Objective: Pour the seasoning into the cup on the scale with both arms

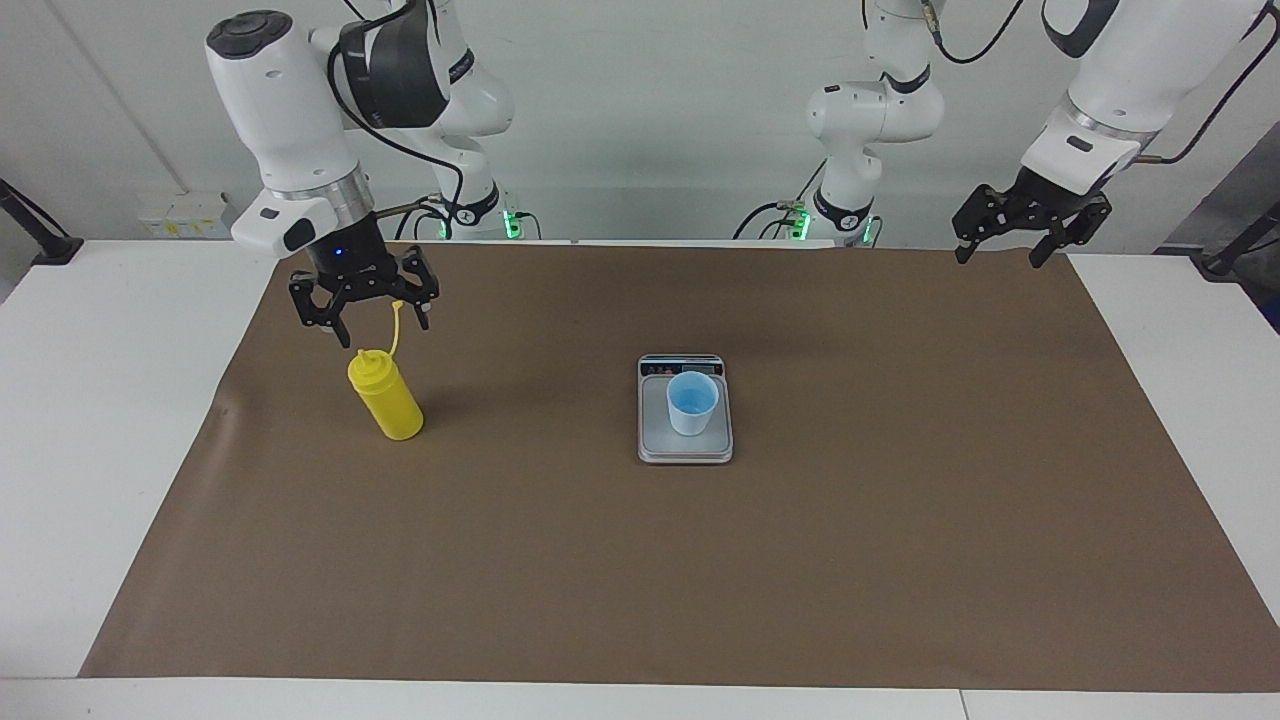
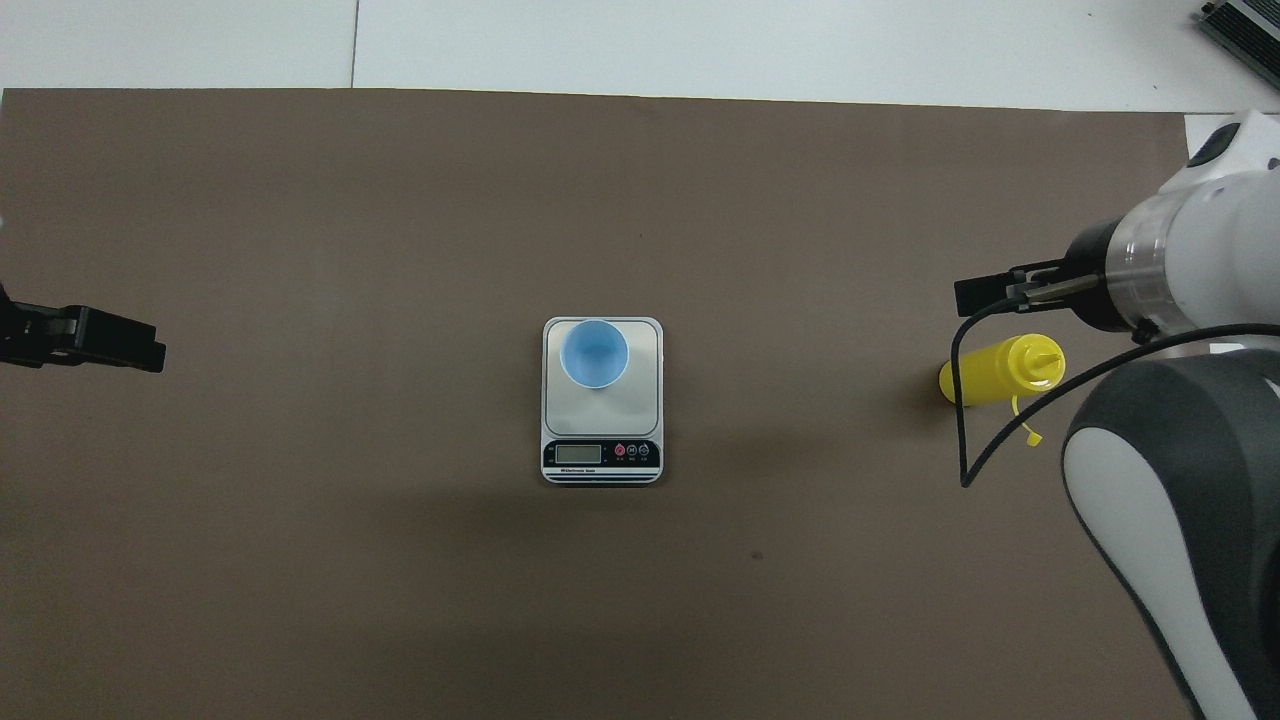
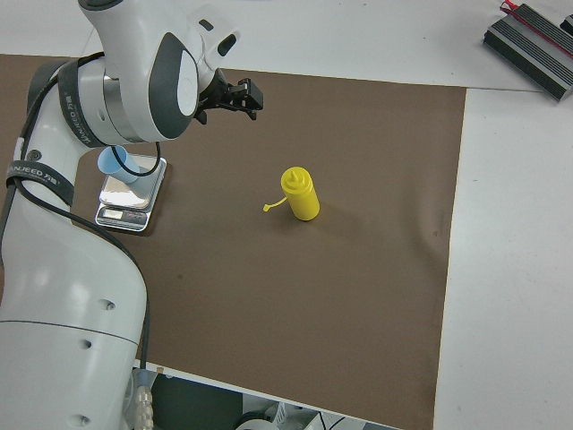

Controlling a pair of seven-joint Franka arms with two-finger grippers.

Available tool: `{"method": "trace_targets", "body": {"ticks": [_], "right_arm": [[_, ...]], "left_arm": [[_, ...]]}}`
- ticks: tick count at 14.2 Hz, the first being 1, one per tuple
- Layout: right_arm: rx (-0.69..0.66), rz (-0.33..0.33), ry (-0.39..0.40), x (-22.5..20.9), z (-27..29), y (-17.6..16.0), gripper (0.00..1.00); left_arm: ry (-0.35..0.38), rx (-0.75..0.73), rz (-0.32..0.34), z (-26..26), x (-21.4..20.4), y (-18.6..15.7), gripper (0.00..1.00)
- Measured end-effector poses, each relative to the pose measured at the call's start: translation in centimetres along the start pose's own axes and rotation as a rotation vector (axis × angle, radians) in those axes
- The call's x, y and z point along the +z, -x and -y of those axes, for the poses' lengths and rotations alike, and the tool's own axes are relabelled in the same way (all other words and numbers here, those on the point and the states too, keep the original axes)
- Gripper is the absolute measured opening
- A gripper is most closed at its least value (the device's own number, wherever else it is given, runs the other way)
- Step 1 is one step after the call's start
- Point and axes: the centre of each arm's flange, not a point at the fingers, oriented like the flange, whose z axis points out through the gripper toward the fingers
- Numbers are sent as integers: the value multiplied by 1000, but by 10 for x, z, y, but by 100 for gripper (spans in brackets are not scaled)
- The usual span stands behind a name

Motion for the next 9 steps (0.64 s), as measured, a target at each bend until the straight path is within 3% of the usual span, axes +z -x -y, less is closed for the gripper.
{"method": "trace_targets", "body": {"ticks": [3,9], "right_arm": [[90,11,2,-24,-3,0,100],[145,31,11,-59,-27,3,100]], "left_arm": [[0,0,0,0,0,0,100],[0,0,0,0,0,0,100]]}}
